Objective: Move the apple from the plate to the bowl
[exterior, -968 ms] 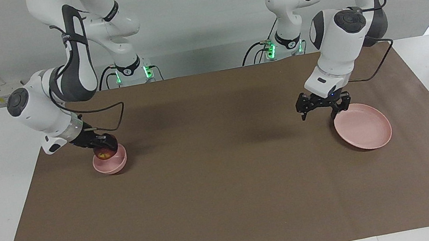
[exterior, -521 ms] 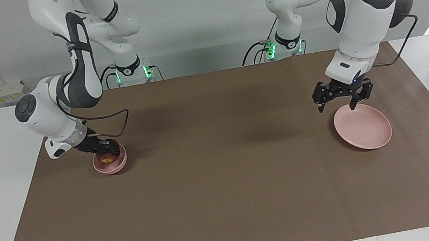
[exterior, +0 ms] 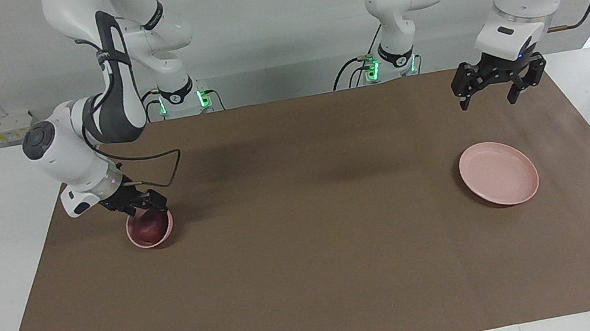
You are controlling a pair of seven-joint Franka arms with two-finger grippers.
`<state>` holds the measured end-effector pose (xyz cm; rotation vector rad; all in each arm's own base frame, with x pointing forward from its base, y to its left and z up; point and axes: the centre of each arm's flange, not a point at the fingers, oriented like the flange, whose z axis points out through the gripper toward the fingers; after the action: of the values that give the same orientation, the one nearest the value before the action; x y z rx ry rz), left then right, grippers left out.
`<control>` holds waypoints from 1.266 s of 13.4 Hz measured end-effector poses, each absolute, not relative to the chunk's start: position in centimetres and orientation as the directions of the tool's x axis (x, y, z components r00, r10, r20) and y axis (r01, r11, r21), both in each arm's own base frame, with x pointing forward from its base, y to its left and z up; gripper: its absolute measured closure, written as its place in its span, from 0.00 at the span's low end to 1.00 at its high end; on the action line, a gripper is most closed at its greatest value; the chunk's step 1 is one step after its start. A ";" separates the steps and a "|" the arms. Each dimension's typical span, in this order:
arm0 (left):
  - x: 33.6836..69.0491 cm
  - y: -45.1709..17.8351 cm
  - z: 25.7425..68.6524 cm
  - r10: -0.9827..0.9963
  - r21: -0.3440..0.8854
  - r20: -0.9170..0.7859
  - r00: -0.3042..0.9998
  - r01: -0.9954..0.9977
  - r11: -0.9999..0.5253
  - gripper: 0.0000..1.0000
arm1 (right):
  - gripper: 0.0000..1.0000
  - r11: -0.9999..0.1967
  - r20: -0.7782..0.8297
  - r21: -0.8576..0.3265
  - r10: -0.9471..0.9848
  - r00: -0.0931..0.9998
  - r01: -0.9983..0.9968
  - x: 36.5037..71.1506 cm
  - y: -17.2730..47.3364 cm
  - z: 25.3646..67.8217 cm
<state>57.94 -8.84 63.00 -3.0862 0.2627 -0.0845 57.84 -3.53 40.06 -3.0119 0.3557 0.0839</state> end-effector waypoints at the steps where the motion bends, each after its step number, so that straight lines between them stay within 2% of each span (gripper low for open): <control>1: 57.4 -8.6 64.2 -0.185 -0.053 0.065 0.981 -0.181 -0.982 0.00 | 0.00 -0.973 -0.058 -0.071 -0.217 0.974 -0.221 57.9 -2.6 43.0; 5: 54.4 -7.9 67.6 -0.196 -0.061 0.063 0.979 -0.192 -0.979 0.00 | 0.00 -0.984 0.007 -0.001 -0.178 0.984 -0.178 55.4 -0.2 57.3; 8: 54.2 -7.5 67.7 -0.189 -0.037 0.061 0.980 -0.187 -0.982 0.00 | 0.00 -0.980 0.018 -0.004 -0.199 0.980 -0.199 52.0 -1.6 65.3; 10: 54.3 -7.2 67.5 -0.182 -0.031 0.059 0.981 -0.181 -0.983 0.00 | 0.00 -0.978 0.003 -0.002 -0.207 0.978 -0.207 51.0 -2.0 66.4; 17: 54.4 -6.0 67.5 -0.159 -0.012 0.062 0.985 -0.158 -0.987 0.00 | 0.00 -0.984 -0.020 0.002 -0.178 0.984 -0.178 51.1 -1.9 65.7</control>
<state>54.45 -5.96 67.55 -3.1227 0.2492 -0.0990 51.09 -1.87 65.70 -3.1291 0.2800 0.0318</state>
